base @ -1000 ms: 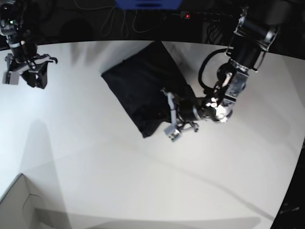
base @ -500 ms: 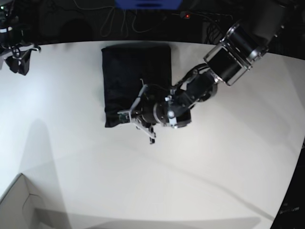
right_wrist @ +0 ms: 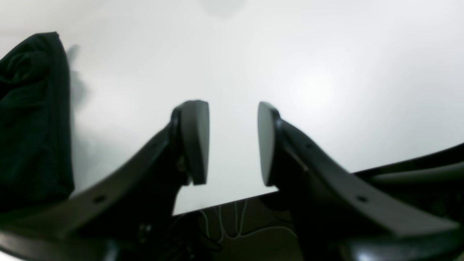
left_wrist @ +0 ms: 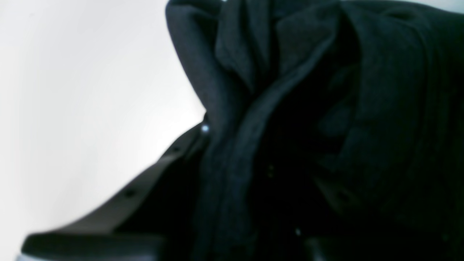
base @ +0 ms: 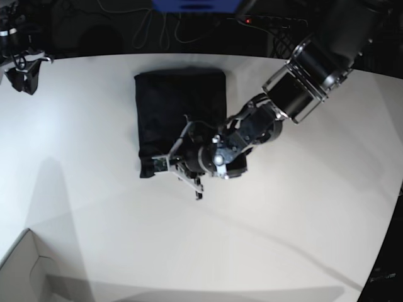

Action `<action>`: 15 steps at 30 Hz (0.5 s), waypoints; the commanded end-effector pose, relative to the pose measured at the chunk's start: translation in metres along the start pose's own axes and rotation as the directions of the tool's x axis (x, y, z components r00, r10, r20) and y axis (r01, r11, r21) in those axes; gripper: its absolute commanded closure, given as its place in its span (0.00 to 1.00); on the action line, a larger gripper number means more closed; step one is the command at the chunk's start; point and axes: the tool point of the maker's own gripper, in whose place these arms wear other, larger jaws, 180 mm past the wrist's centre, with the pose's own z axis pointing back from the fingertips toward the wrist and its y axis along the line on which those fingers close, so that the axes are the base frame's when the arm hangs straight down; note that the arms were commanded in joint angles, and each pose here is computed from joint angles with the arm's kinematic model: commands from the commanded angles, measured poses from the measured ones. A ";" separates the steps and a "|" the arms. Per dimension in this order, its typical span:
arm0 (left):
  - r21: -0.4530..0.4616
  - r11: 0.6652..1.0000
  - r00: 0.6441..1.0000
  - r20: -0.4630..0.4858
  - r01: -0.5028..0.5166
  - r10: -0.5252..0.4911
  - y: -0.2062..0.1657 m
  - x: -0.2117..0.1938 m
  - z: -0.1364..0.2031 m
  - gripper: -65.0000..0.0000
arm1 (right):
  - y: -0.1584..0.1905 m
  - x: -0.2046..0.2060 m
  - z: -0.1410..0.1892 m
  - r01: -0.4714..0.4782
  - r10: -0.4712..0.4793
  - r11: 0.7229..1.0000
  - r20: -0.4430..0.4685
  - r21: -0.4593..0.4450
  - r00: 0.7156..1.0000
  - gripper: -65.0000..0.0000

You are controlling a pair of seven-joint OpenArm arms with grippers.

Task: Layout the t-shirt on the table in an organized manner, then fold the t-shirt properly
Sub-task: 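Rotate and square the folded bundle with the left gripper, then release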

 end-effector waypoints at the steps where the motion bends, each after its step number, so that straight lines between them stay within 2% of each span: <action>1: 0.041 0.998 0.996 -0.086 0.041 -0.038 0.018 -0.015 0.006 0.94 | 0.000 0.012 0.003 -0.020 0.020 1.000 0.039 0.009 0.999 0.65; 5: 0.055 0.997 0.996 -0.081 0.051 -0.046 0.026 -0.011 0.008 0.81 | 0.000 0.010 0.005 -0.021 0.020 1.000 0.033 0.008 0.999 0.65; 9: 0.073 0.995 0.995 -0.075 0.064 -0.058 0.037 -0.005 0.012 0.63 | -0.001 0.007 0.007 -0.022 0.022 1.000 0.024 0.006 0.999 0.65; 15: 0.133 0.989 0.998 -0.015 0.068 -0.067 0.056 0.018 0.026 0.51 | -0.001 0.007 0.007 -0.022 0.022 1.000 0.023 0.006 0.999 0.65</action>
